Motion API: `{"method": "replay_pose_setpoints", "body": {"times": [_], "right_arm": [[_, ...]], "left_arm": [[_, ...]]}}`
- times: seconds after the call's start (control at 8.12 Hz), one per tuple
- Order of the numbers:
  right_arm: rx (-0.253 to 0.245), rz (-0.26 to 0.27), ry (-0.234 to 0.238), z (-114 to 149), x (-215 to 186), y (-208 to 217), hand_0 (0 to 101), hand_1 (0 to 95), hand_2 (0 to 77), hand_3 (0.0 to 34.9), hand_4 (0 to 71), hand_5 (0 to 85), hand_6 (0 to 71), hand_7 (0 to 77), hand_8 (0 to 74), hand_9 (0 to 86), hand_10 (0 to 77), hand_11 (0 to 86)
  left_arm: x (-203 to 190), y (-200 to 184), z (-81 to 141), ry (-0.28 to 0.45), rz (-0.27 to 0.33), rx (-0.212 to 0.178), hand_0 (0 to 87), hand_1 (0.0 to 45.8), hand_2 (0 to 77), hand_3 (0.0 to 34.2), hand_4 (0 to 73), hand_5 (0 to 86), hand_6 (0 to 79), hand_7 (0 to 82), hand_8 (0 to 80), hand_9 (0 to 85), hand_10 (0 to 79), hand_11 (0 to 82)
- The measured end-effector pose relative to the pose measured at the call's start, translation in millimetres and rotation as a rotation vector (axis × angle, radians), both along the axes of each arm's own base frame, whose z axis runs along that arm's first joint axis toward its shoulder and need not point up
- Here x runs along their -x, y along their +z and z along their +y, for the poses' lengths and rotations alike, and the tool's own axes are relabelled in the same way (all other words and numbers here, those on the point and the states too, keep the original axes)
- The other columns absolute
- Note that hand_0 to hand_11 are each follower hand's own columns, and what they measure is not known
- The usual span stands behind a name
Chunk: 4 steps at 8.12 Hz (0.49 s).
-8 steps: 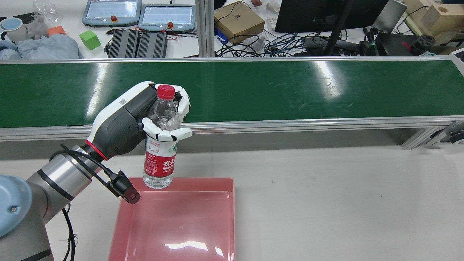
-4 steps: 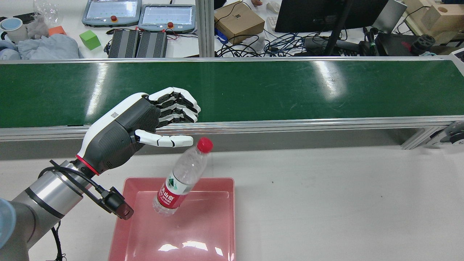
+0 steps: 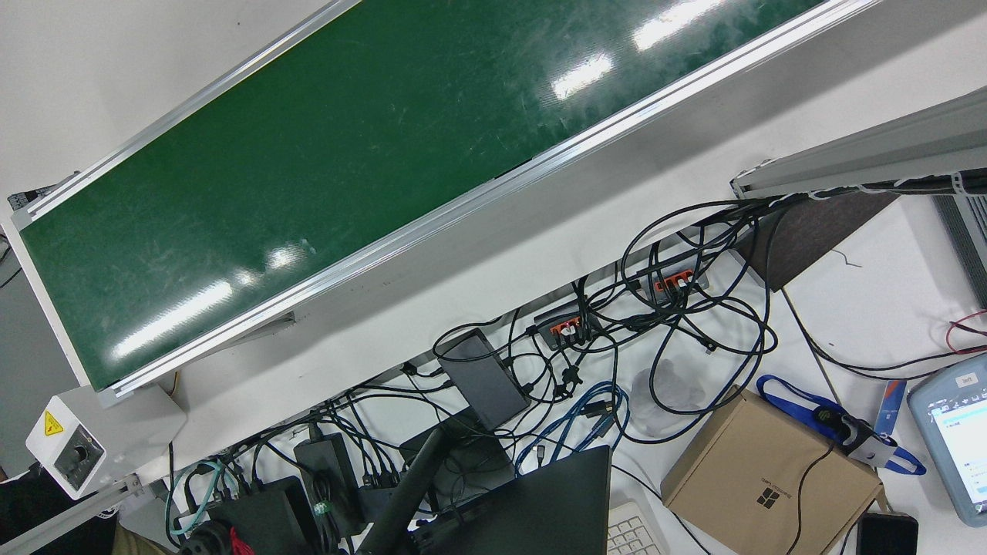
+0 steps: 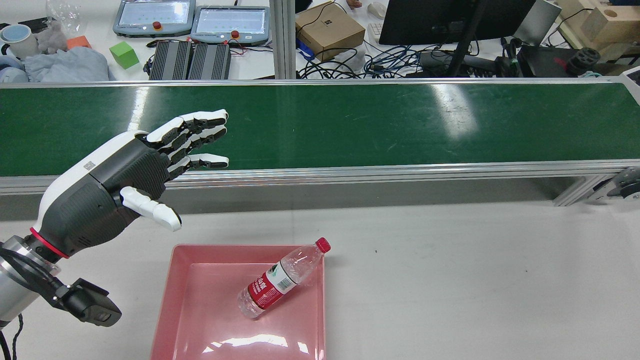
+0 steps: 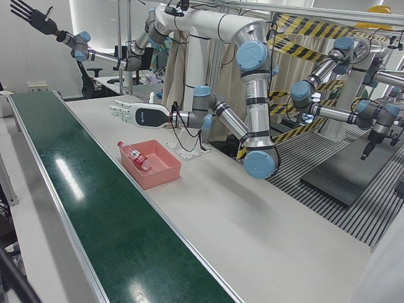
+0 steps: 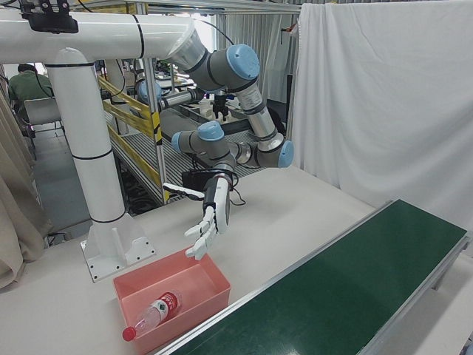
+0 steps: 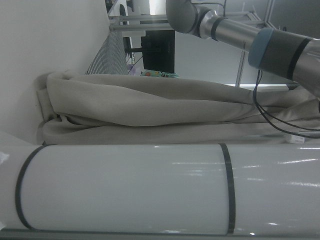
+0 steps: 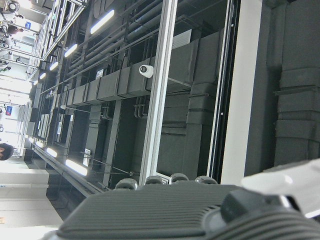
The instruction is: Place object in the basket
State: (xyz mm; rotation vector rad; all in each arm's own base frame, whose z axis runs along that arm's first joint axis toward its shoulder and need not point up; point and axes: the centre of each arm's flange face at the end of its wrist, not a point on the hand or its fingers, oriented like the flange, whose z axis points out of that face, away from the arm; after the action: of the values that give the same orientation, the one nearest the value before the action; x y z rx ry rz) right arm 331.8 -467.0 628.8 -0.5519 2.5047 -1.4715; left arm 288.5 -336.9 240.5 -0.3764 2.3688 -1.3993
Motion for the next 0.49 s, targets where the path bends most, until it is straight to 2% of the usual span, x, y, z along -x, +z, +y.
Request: {"method": "replay_pose_setpoints", "body": {"times": [0.12,0.49], "right_arm": [[0.0,0.0,0.0,0.0,0.1,0.0,0,0.0,1.1,0.1,0.5,0.0,0.0,0.5,0.0,0.0,0.5,0.0],[0.0,0.0,0.0,-0.1,0.2,0.0,0,0.0,1.1,0.1,0.5,0.0,0.0,0.5,0.0,0.0,0.0,0.0]], "left_arm": [[5.4,0.6,2.9,0.0,0.001,-0.003,49.2,7.1,1.6,0.0,7.6,24.5,4.4,13.1,7.6,11.4,17.4,25.1],[8.0,1.2,4.9,0.001,0.002,-0.004,49.2,7.1,1.6,0.0,8.7,25.6,5.5,13.1,8.2,11.4,16.4,25.1]]}}
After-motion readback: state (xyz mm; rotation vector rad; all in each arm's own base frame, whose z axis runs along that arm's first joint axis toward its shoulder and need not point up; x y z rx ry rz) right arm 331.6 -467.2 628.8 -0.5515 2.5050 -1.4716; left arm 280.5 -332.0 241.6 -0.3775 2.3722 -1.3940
